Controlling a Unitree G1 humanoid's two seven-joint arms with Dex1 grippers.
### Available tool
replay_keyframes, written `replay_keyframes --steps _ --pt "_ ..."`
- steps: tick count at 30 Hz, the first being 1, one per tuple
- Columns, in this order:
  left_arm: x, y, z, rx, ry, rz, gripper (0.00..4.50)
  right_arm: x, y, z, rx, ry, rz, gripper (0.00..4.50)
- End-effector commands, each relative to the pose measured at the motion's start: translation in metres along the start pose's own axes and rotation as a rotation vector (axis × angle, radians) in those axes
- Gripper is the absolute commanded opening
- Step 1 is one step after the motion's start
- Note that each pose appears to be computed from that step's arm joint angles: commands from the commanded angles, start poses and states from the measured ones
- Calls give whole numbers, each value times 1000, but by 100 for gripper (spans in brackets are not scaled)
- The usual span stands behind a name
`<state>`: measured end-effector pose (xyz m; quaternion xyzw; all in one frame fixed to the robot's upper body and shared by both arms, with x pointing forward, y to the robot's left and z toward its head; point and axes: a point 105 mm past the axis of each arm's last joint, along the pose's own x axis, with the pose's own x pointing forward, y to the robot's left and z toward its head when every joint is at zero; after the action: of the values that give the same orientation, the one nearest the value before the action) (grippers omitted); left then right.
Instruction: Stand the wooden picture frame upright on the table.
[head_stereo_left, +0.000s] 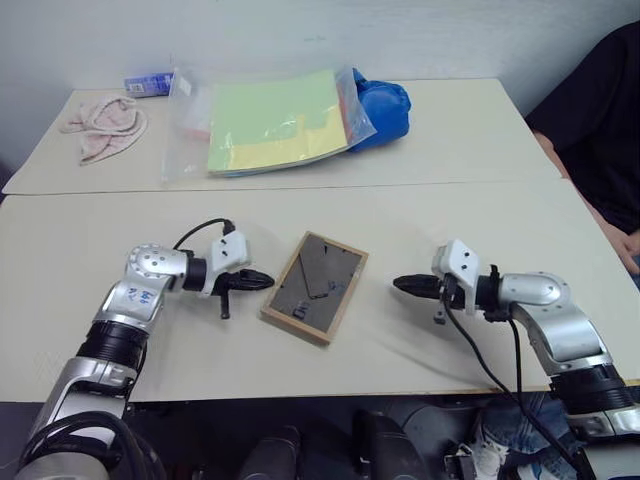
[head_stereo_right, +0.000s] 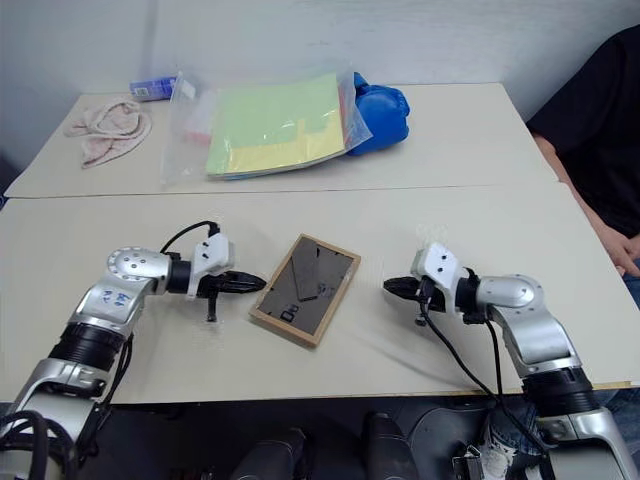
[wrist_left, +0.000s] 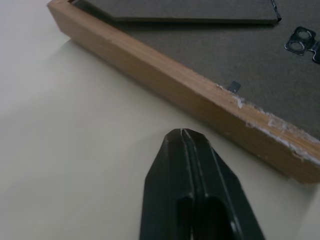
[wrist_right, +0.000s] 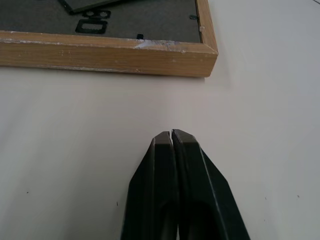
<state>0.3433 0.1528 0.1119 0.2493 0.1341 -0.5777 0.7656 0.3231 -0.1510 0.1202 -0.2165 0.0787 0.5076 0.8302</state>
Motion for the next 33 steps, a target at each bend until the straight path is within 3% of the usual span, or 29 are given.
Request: replay_keyframes --steps 1,7,13,16,20,23,30,33 --pt "8 -14 9 -23 -12 -100 2 12 -3 14 -30 -34 -17 0" --pt "15 -46 22 -111 -75 -201 2 33 -5 23 -23 -71 -27 0" --pt "3 -45 0 -321 -40 -74 2 24 -14 20 -55 -39 -52 0" --pt "-12 -42 -13 -609 -48 -10 59 11 -9 18 -92 -13 -11 0" --pt "-23 -55 -6 -977 -108 -69 178 4 5 13 -153 31 57 0" --pt "-23 -74 -5 -1169 -72 -141 264 6 19 9 -268 79 119 0" --pt "-2 -83 -1 -1225 -27 -170 448 23 41 12 -348 91 193 0" --pt "11 -87 -1 -1218 22 -172 448 29 46 15 -358 82 210 0"
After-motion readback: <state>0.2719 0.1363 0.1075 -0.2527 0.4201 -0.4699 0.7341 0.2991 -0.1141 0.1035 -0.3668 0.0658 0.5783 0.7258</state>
